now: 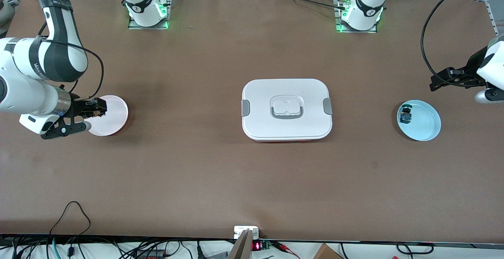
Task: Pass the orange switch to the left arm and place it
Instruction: 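Lift the orange switch with the right gripper and carry it over the box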
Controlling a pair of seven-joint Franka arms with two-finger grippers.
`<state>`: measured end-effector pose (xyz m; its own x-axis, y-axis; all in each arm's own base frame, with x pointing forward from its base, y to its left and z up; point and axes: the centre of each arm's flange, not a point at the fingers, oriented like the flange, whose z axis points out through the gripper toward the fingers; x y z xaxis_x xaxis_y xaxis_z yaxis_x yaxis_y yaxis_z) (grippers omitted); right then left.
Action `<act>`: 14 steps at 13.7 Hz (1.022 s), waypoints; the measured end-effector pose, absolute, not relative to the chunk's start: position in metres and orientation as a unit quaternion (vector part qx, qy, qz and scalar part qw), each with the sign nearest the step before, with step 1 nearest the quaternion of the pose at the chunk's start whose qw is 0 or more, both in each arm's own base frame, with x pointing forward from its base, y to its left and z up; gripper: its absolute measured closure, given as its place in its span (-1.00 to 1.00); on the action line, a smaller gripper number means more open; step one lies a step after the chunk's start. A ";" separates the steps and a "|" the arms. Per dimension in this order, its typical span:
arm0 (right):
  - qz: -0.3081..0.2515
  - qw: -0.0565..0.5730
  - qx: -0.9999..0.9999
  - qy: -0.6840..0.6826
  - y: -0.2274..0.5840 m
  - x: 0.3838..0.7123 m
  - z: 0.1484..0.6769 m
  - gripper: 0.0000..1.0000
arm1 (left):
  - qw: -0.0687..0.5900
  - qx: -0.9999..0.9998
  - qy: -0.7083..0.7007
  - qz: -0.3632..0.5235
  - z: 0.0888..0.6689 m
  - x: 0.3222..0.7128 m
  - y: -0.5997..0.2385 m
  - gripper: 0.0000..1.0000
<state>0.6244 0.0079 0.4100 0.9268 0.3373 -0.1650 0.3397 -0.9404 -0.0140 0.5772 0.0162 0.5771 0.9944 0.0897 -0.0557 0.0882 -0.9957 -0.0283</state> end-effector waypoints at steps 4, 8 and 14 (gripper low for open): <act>-0.032 -0.036 0.970 0.238 0.079 0.616 0.471 -0.44 | 0.013 -0.998 -0.044 0.035 0.574 0.577 0.016 -1.00; -0.024 -0.107 0.948 0.299 0.133 0.592 0.506 -0.44 | -0.001 -0.997 -0.046 0.060 0.570 0.571 0.014 -1.00; 0.062 -0.218 0.877 0.424 0.172 0.591 0.523 -0.44 | -0.184 -0.971 -0.076 0.133 0.563 0.560 0.013 -1.00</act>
